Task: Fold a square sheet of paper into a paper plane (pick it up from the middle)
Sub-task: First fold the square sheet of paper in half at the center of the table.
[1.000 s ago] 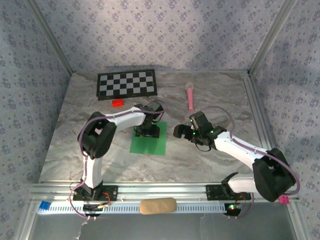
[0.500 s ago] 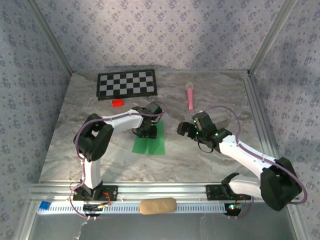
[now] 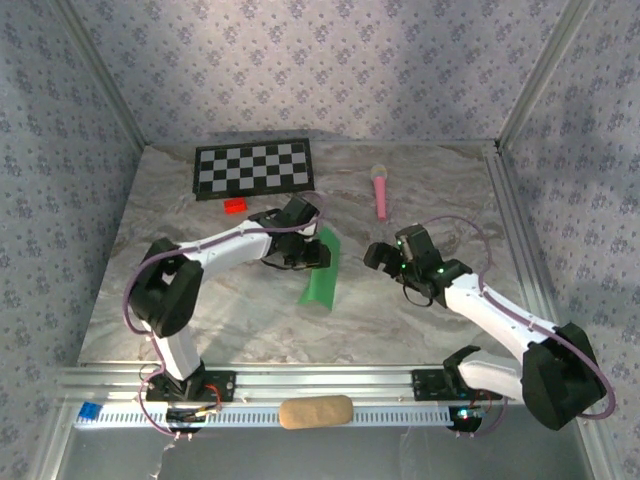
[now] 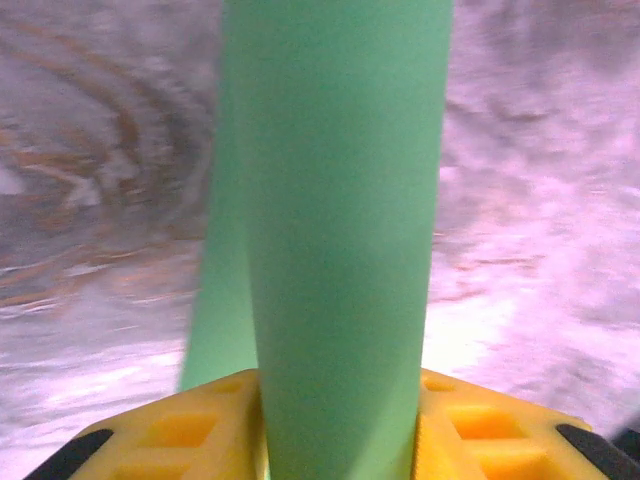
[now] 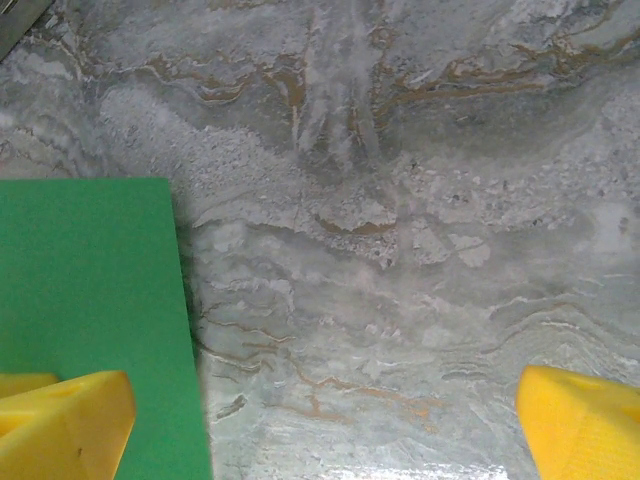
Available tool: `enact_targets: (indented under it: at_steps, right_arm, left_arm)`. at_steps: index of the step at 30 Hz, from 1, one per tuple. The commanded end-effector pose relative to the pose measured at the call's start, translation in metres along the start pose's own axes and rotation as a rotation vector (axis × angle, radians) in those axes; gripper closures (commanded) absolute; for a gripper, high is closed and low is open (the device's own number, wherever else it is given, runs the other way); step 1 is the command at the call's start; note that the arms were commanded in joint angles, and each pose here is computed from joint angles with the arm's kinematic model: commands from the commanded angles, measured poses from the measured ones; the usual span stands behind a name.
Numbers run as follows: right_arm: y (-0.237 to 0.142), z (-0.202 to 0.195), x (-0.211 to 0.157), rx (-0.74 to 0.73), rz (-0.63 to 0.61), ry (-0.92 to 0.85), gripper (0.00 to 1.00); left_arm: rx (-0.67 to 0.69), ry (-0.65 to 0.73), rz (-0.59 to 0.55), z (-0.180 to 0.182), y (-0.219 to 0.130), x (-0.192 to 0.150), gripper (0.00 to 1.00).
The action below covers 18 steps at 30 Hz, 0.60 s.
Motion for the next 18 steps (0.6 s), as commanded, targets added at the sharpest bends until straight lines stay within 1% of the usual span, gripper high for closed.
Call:
enact_targets:
  at_steps: [1,4,5,6,8,12,14,18]
  right_arm:
    - [0.001,-0.004,-0.003,0.008,0.025,0.038,0.00]
    - [-0.002,-0.003,-0.001,0.042,-0.059,0.051,0.00]
    - [-0.003,-0.002,0.000,0.064,-0.081,0.046,0.00]
    - [-0.004,0.000,0.002,0.093,-0.102,0.031,0.00]
    - [-0.006,0.006,0.005,0.154,-0.106,-0.013,0.01]
    - [-0.010,0.012,0.014,0.216,-0.021,-0.066,0.01]
    - [-0.009,0.016,0.015,0.261,-0.015,-0.085,0.04]
    - [0.001,0.014,0.010,0.245,0.027,-0.069,0.08]
  left_arm:
    - [-0.222,-0.025,0.040,-0.019,-0.015,0.002,0.62]
    - [-0.391,-0.070,0.061,-0.025,-0.020,0.006,0.60]
    - [-0.426,-0.084,0.065,-0.026,-0.020,0.007,0.60]
    - [-0.433,-0.089,0.071,-0.025,-0.018,0.006,0.59]
    - [-0.397,-0.082,0.085,-0.024,-0.014,0.005,0.59]
    - [-0.396,-0.135,0.078,-0.013,-0.002,0.003,0.59]
    - [-0.394,-0.157,0.080,-0.008,0.006,0.001,0.59]
    - [-0.342,-0.189,0.089,0.004,0.020,-0.001,0.59]
Point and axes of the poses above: each hand's point on the last joint's axis, 136 mm out from that joint toward the fingers, its own y axis out along the fingers, its own z axis along the line the jaws close on, x = y × z, the point moved 10 cm from there along -y, back along the fingers, and after that the axes turned 11 degrees about -y, right-handed, at the moved point
